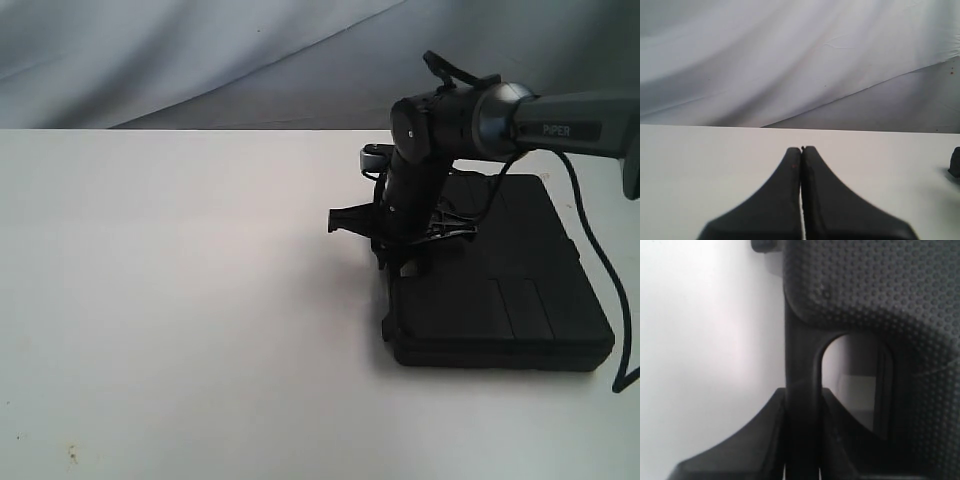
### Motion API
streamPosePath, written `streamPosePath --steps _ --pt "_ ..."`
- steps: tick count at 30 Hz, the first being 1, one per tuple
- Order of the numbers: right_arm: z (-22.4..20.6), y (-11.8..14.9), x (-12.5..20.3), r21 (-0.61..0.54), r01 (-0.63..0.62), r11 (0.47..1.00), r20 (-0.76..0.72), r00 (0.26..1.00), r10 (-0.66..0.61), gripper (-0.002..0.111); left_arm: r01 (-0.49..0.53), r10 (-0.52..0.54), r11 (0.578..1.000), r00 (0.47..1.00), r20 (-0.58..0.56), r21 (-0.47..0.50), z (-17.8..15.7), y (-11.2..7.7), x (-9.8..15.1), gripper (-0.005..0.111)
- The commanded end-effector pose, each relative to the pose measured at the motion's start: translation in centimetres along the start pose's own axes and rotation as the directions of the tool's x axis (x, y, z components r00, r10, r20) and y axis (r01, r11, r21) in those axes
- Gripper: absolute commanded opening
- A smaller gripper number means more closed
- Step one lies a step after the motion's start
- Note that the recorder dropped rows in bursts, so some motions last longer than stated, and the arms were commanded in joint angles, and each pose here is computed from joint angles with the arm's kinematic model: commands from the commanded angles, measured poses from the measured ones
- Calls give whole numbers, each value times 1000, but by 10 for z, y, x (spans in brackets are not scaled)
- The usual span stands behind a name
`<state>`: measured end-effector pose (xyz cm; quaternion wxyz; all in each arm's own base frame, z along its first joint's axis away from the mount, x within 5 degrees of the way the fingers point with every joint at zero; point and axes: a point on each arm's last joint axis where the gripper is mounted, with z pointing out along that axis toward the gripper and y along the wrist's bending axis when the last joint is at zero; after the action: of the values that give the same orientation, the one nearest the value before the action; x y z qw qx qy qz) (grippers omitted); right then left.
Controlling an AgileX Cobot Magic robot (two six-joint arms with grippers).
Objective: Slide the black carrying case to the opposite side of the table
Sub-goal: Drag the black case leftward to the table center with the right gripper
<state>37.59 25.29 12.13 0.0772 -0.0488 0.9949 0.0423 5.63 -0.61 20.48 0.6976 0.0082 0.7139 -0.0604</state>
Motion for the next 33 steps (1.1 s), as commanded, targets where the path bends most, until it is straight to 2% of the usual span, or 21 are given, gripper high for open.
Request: streamPosePath --steps 1,4,16,20,33 --pt "2 16 3 -52 -52 997 19 998 53 0 2 -2 1000 1000 2 -2 0 0 1 0" --pt "4 24 3 -83 -67 994 10 998 68 0 2 -2 1000 1000 2 -2 0 0 1 0" --pt "15 76 -7 -102 10 995 -5 1000 -10 0 2 -2 1000 1000 2 -2 0 0 1 0" --pt "22 89 -6 -127 -7 992 -18 1000 5 0 2 -2 1000 1000 2 -2 0 0 1 0" --pt "26 111 -9 -161 -45 986 -16 999 43 0 2 -2 1000 1000 2 -2 0 0 1 0"
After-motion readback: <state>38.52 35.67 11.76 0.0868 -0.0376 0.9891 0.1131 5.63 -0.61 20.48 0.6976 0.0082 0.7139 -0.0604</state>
